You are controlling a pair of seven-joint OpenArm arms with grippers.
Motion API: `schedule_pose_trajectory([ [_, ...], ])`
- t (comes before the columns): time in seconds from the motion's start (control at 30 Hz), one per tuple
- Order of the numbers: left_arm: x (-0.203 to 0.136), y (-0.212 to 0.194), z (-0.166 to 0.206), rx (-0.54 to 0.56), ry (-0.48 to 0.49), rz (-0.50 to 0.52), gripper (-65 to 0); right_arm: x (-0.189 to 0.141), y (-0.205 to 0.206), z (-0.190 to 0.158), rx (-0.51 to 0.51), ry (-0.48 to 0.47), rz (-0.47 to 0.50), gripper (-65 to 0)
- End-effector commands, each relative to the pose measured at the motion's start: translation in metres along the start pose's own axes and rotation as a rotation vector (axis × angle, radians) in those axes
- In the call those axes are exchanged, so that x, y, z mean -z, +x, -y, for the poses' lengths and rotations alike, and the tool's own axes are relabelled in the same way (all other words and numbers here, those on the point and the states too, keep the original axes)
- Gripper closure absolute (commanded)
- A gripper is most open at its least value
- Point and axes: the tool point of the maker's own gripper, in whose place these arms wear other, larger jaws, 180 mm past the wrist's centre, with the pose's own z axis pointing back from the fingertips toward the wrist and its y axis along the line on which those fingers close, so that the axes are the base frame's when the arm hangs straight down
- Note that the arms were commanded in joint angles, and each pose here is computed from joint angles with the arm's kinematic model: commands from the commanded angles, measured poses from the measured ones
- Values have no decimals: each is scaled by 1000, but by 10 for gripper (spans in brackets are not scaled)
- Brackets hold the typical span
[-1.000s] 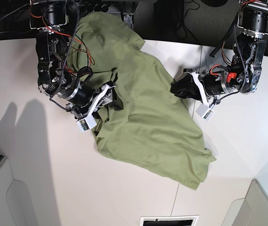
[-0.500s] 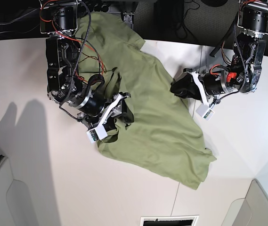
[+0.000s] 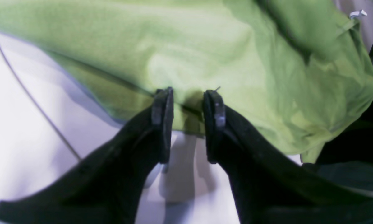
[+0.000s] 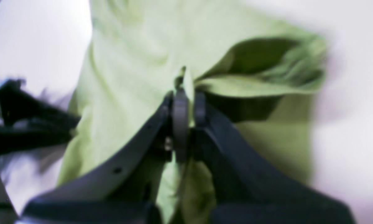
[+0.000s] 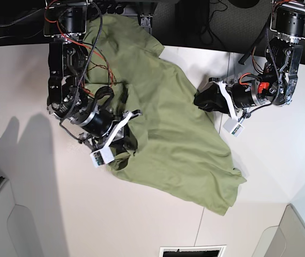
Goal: Layout the t-shirt on the table in an organized manner, then fold the t-shirt properly
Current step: 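Pull the shirt edge back outward with the right gripper to smooth it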
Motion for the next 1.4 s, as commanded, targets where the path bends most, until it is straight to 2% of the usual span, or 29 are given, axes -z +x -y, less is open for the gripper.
schedule_pose_trajectory([
  [0.0,-5,6,-5,30,18,1,-203,-10,32,7,-29,-12,98,0],
  [0.1,-5,4,-7,40,29,-11,-203,-36,48,40,-79,-100,129,0],
  [0.23,-5,4,-8,42,32,-13,-203,-67,48,90,-127,-216,107,0],
  [0.4,-5,4,-7,40,29,-10,-203,-108,55,145,-123,-370,116,0],
  [0.43,-5,4,-7,40,29,-10,-203,-114,56,153,-118,-392,119,-32],
  [0.53,-5,6,-5,31,18,2,-203,-124,52,165,-87,-434,118,-340],
  [0.57,-5,7,-4,28,14,6,-203,-124,51,166,-79,-438,112,-401],
  [0.6,-5,7,-4,27,14,6,-203,-124,48,165,-66,-431,98,-425],
  [0.8,-5,5,-5,28,15,-4,-203,-110,42,141,52,-305,99,-424],
  [0.97,-5,6,-6,29,17,-3,-203,-85,34,91,126,-109,109,-424],
  [1.07,-7,9,-5,26,10,8,-203,-71,25,63,181,-39,116,-418],
  [1.13,-13,17,-3,18,-9,36,-203,-61,16,46,195,-6,100,-358],
  [1.17,-17,22,-2,19,-17,51,-203,-57,10,38,189,3,79,-292],
  [1.27,-27,36,-4,54,-5,75,-203,-46,-13,21,129,6,-9,-29],
  [1.3,-30,40,-7,66,7,82,-203,-44,-18,19,99,-1,-29,0],
  [1.37,-36,49,-16,80,41,100,-230,-42,-29,19,45,-20,-81,0],
])
